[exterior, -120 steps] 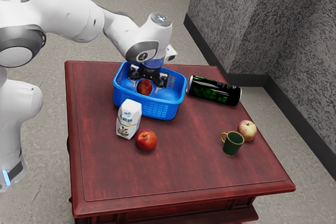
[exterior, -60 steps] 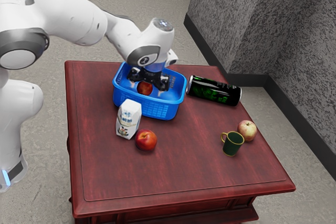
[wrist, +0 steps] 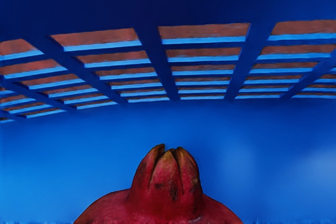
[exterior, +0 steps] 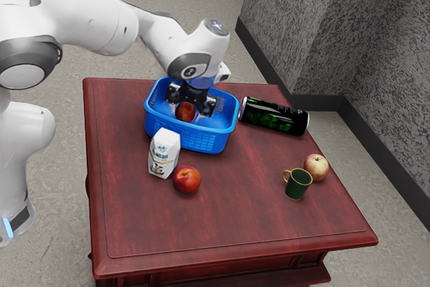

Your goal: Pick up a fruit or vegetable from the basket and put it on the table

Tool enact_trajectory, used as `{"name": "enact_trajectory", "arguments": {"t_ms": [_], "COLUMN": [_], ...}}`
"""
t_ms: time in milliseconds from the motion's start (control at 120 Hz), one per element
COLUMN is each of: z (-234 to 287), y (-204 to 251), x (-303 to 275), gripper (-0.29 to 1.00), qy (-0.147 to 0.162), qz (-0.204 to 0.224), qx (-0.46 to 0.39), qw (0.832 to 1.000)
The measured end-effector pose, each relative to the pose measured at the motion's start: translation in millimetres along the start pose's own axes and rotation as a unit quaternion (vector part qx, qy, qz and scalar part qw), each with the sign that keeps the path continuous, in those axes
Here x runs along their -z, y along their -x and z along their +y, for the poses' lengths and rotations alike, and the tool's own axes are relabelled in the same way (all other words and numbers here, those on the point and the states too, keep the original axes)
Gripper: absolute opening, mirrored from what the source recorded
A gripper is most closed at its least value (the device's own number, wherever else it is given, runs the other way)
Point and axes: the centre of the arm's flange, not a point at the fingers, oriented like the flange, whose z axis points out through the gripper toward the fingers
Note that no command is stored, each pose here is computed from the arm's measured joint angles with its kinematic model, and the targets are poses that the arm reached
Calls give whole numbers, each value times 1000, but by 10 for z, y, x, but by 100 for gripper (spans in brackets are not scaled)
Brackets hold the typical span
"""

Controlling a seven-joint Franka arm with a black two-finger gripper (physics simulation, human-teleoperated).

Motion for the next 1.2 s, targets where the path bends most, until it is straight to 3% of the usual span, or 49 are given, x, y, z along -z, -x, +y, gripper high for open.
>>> {"name": "enact_trajectory", "arguments": {"t_ms": [450, 683, 817, 967, 1200], "z": [35, 178, 307, 607, 870], "y": [7, 39, 110, 665, 2156], "x": [209, 730, 1247, 1854, 2461], "gripper": [45, 44, 43, 44, 44], "qy": [-16, -8, -2, 10, 23], "qz": [-12, -14, 6, 32, 58], "qx": [-3, -15, -37, -104, -248], "qw": [1000, 1000, 999, 994, 967]}}
